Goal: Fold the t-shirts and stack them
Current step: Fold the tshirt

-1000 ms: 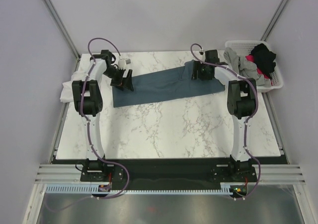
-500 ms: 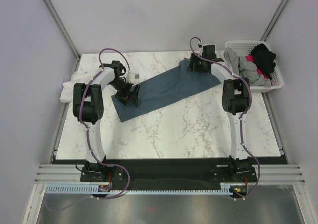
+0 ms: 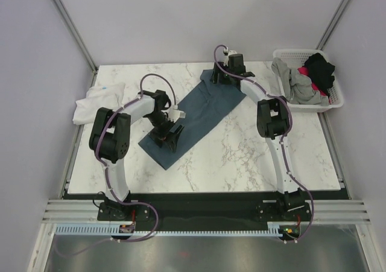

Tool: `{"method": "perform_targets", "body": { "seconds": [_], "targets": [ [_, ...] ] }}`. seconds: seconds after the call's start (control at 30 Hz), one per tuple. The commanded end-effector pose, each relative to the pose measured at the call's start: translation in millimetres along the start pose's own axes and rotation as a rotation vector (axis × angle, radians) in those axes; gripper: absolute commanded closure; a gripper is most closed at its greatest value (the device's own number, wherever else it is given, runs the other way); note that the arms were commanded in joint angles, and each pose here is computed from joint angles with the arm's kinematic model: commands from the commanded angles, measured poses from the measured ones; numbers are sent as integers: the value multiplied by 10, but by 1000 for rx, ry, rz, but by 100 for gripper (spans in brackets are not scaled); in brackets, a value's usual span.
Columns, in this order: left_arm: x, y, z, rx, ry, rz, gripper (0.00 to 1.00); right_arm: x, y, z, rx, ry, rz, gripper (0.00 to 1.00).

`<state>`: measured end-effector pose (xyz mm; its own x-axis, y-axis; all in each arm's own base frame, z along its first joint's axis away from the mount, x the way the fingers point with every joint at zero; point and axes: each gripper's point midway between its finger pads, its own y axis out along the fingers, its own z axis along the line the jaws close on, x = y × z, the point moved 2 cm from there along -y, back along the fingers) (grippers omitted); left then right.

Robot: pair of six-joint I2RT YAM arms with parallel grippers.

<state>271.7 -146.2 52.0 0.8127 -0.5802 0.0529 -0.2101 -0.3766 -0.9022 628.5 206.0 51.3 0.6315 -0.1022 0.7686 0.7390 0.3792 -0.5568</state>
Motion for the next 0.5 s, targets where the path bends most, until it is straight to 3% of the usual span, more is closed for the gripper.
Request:
{"method": "perform_targets", "body": {
  "seconds": [0.0, 0.37, 0.47],
  "targets": [
    [-100, -24, -246, 9, 35, 12, 0, 40, 123, 296, 69, 20, -35, 23],
    [-293, 197, -893, -3, 246, 104, 0, 76, 278, 598, 136, 22, -87, 22],
    [-206, 155, -1038, 1, 303, 77, 0, 236, 154, 680, 152, 2, -112, 22]
  ]
}}
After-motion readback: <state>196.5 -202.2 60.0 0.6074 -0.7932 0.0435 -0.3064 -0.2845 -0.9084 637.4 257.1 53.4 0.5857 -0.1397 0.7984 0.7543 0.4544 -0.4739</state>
